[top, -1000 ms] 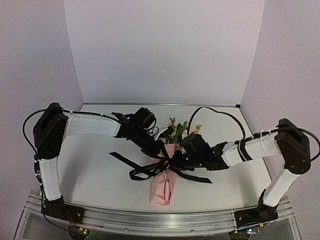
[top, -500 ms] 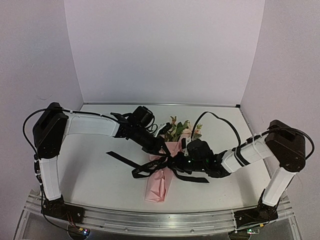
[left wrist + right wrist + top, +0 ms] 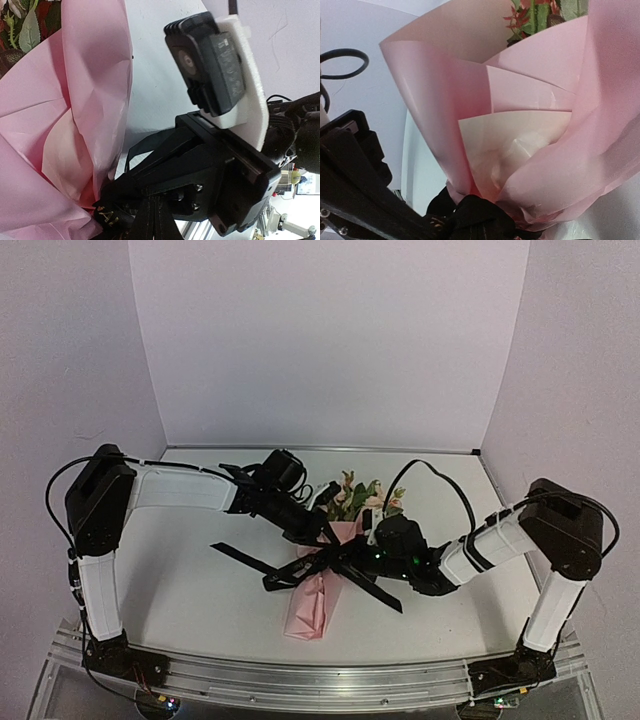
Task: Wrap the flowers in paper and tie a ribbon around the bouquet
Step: Tie the half-tied ribbon around the folded bouquet.
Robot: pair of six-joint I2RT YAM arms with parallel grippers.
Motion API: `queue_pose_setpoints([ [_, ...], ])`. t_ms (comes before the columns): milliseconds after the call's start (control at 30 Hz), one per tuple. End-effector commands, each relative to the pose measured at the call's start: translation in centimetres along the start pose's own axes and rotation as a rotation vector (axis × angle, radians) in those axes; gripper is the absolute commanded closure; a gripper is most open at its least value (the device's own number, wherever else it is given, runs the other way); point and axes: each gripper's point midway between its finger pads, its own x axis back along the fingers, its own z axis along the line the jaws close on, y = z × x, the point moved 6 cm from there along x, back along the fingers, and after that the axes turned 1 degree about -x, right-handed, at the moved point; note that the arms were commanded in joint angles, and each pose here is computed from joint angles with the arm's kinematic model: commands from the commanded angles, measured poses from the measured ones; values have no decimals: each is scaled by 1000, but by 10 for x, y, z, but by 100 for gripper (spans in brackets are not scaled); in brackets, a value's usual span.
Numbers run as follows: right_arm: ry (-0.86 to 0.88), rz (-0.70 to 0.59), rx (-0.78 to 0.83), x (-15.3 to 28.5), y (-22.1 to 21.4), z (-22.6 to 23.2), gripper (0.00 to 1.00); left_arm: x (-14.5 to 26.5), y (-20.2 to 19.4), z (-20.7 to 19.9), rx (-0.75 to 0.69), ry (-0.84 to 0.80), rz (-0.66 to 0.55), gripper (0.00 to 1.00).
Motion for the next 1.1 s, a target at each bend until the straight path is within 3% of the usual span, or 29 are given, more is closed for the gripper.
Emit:
queue_pose_setpoints([
  [0, 96, -23, -59, -12, 8, 11, 100, 17, 16, -14, -26, -37, -80, 100],
  [267, 131, -27, -48, -5, 8, 14, 100, 28, 17, 8, 52, 9, -126, 100],
  [567, 151, 15, -45, -13, 2, 19, 100, 33, 15, 10, 46, 2, -117, 100],
  [867, 169, 10, -52, -30, 13, 23, 100, 39, 4, -4, -17, -98, -56, 100],
  [1067, 166, -14, -47, -42, 21, 19, 100, 35, -9, -2, 13, -130, -16, 100],
])
